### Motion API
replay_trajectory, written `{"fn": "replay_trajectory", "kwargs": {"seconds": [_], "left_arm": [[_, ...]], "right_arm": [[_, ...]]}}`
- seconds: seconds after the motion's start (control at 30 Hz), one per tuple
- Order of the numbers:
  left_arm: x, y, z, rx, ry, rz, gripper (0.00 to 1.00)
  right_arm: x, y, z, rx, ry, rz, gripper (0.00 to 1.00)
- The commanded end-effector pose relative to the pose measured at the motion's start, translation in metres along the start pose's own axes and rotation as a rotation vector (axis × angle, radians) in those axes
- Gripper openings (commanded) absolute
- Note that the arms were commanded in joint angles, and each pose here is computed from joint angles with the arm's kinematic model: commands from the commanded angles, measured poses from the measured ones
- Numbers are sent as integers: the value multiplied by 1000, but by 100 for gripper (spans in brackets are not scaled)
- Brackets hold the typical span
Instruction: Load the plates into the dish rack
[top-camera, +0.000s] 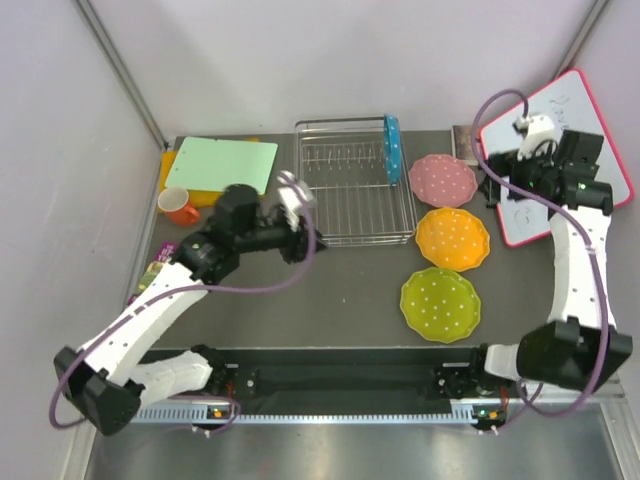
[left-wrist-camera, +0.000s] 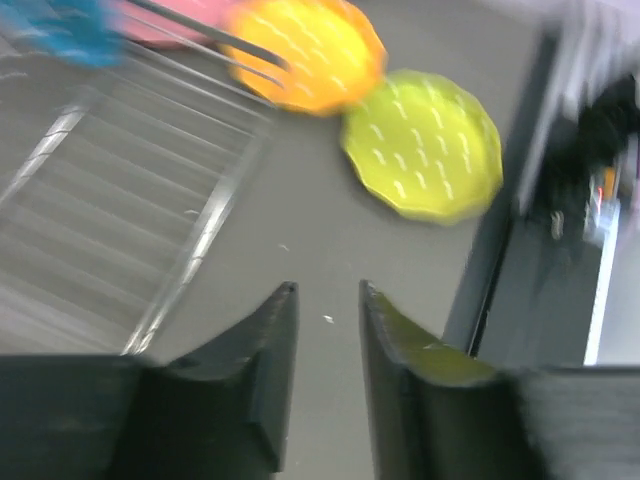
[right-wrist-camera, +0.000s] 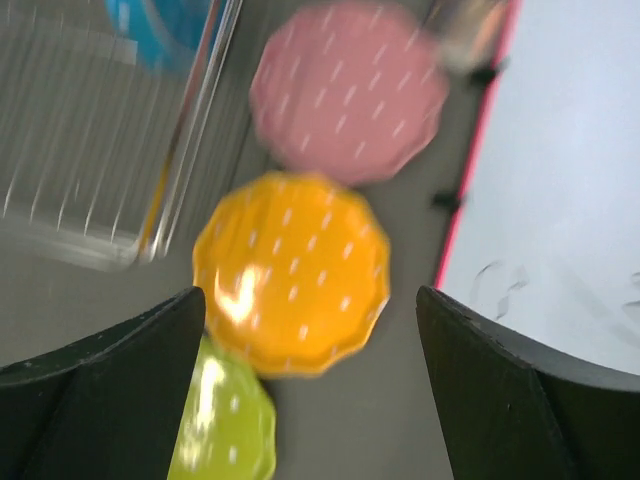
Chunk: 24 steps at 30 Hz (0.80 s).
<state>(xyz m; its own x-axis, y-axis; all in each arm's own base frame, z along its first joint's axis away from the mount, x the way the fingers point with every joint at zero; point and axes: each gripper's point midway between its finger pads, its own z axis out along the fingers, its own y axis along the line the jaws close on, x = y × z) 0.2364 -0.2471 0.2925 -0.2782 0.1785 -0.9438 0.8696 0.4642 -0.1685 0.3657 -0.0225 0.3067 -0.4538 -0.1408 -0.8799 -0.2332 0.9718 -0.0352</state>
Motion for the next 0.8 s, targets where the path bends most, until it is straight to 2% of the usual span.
{"fn": "replay_trajectory", "kwargs": {"seconds": [0.0,0.03,0.07,0.13,0.17,0.23,0.27,0.33,0.37,0.43,0.6,0.77], "left_arm": [[58,-54,36,180,200,286,26],[71,-62,49,213,228,326,12],[79,-83,57,265,242,357,5],[97,-96,75,296,277,393,0],[107,-116,80,342,293,422,0],[130,-128,93,375,336,421,0],[131,-139,101,397,309,436,0],[156,-137,115,385,353,410,0],[155,-137,125,380,323,412,0],[181,-131,138,367,374,392,0],[197,-128,166,334,325,342,0],[219,-127,184,332,356,278,0]], "right_arm": [[92,43,-24,-474,202,-88,87],[112,53,-38,-542,277,-47,87],[125,47,-39,-599,281,-96,87],[153,52,-46,-655,375,-4,86],[166,44,-45,-650,391,2,85],[190,45,-48,-676,421,6,86],[202,44,-48,-693,445,-41,87],[225,51,-51,-742,479,-46,87],[233,53,-50,-770,487,-57,87],[252,61,-49,-832,519,-10,87],[272,63,-41,-914,553,39,83],[288,58,-29,-925,583,69,83]]}}
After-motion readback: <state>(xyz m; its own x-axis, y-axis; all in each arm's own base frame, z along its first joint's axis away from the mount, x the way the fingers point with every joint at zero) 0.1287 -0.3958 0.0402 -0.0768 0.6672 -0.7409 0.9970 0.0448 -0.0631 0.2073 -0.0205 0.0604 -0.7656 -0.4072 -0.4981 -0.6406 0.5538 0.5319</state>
